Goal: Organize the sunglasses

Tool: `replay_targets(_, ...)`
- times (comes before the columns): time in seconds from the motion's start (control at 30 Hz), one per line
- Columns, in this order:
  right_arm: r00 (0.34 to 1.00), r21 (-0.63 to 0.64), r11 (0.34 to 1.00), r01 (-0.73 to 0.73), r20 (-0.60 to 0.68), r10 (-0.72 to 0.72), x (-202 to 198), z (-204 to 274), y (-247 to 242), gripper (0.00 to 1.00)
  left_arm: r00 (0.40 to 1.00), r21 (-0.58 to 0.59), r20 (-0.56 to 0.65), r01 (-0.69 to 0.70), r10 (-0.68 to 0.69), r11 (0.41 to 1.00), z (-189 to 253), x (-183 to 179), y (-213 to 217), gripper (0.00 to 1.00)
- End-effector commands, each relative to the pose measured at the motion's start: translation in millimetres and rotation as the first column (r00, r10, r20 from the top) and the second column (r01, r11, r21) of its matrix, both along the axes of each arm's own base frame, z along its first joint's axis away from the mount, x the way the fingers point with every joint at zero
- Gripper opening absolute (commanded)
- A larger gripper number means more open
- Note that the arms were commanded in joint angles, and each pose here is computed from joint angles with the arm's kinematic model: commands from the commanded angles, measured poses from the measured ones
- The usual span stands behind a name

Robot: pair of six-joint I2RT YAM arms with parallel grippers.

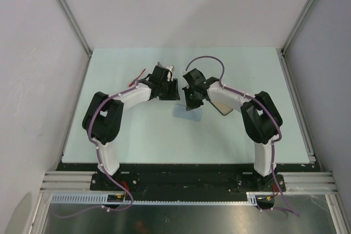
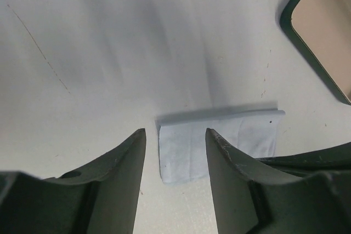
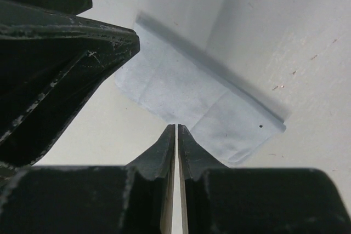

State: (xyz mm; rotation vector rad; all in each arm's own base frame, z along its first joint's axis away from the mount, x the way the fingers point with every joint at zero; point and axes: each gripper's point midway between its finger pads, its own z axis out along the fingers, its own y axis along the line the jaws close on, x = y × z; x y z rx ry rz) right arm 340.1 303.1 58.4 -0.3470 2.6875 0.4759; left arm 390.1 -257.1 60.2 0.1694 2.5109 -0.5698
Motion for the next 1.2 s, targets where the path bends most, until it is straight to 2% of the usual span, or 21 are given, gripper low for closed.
replay_targets(0.0,0.997,0.016,0.998,0.065,0.037,-0.066,2.7,23.5,-9.4,0.13,0.999,-0.032,0.033,-0.012,0.013,0.999,17.8,3.7,0.6,0.54)
replay_targets(0.07,0.993,0.012,0.994,0.105,0.050,-0.105,6.7,27.3,-17.3,0.16,1.000,-0.040,0.019,-0.009,0.009,0.999,15.3,0.7,-0.5,0.56)
replay_targets(0.17,0.980,-0.026,0.981,0.191,0.065,-0.189,12.1,24.7,-40.0,0.27,1.000,-0.052,0.001,0.001,-0.001,0.999,12.9,-5.0,-2.4,0.57)
replay_targets(0.27,0.957,-0.068,0.959,0.274,0.117,-0.265,18.4,26.4,-66.6,0.45,1.000,-0.051,0.000,0.006,-0.006,0.999,12.5,-6.0,-2.2,0.59)
replay_targets(0.3,0.947,-0.086,0.952,0.295,0.157,-0.279,23.6,29.8,-75.4,0.54,1.000,-0.051,0.003,0.008,-0.007,0.999,13.6,-6.2,-2.1,0.59)
replay_targets(0.37,0.946,-0.134,0.956,0.263,0.229,-0.228,32.9,31.5,-83.1,0.59,1.000,-0.052,0.010,0.004,-0.003,0.999,16.1,-4.5,-2.1,0.60)
replay_targets(0.47,0.930,-0.157,0.958,0.241,0.318,-0.182,55.0,35.6,-88.5,0.61,1.000,-0.058,0.022,-0.006,0.007,0.998,22.4,-1.8,0.1,0.62)
replay_targets(0.6,0.913,-0.156,0.955,0.251,0.365,-0.180,78.2,35.6,-92.6,0.62,0.999,-0.073,0.036,-0.015,0.018,0.997,31.4,1.7,7.8,0.63)
replay_targets(0.77,0.913,-0.212,0.932,0.295,0.351,-0.209,106.9,17.3,-97.6,0.64,0.999,-0.079,0.039,-0.014,0.017,0.997,34.3,0.9,16.2,0.64)
replay_targets(0.87,0.923,-0.234,0.936,0.265,0.341,-0.176,117.8,2.8,-90.1,0.63,0.999,-0.080,0.036,-0.016,0.019,0.997,33.4,-1.2,19.5,0.64)
replay_targets(1.0,0.928,-0.220,0.946,0.239,0.338,-0.156,138.3,7.6,-72.9,0.61,0.999,-0.076,0.028,-0.017,0.019,0.997,31.0,-3.6,22.4,0.64)
replay_targets(1.17,0.948,-0.228,0.945,0.235,0.269,-0.171,132.8,-9.4,-69.6,0.58,1.000,-0.073,0.021,-0.019,0.021,0.997,27.8,-6.0,24.3,0.64)
